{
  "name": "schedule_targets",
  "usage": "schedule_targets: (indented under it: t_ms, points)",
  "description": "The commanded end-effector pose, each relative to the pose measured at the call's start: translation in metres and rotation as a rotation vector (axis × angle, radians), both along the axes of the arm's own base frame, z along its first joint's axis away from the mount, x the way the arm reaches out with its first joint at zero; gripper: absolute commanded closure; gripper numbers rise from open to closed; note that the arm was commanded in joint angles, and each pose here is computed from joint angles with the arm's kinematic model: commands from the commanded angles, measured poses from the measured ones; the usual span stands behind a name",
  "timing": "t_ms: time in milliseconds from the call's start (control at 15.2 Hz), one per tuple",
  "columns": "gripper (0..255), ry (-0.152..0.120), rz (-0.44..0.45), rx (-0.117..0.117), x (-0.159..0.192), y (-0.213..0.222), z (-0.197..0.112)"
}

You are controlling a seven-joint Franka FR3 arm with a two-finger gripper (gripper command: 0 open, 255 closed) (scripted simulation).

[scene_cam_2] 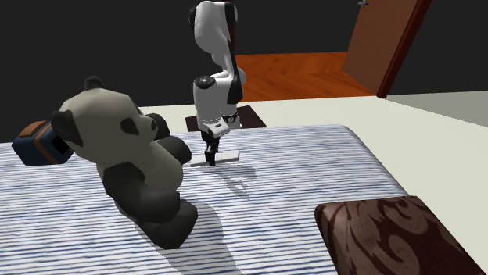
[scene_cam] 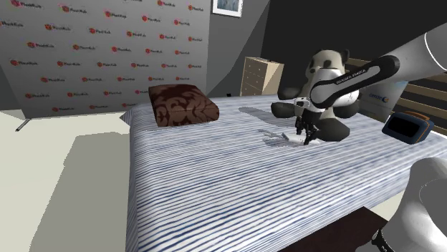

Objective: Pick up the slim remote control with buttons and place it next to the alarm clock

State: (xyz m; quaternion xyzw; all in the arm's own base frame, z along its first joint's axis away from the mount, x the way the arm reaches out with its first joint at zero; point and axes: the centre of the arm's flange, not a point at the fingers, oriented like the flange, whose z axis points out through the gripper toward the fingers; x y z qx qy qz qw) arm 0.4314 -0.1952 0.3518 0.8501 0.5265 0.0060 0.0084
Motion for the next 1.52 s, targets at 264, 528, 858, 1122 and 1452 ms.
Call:
schedule_targets:
  t_ms: [264, 528, 858, 1122, 1452]
  points:
    - [255, 0.0, 0.0, 0.0, 0.0, -0.001, 0.032]
    - [255, 0.0, 0.0, 0.0, 0.0, -0.001, 0.053]
    - [255, 0.0, 0.0, 0.0, 0.0, -0.001, 0.08]
    - [255, 0.0, 0.0, 0.0, 0.0, -0.001, 0.101]
    - [255, 0.0, 0.0, 0.0, 0.0, -0.001, 0.127]
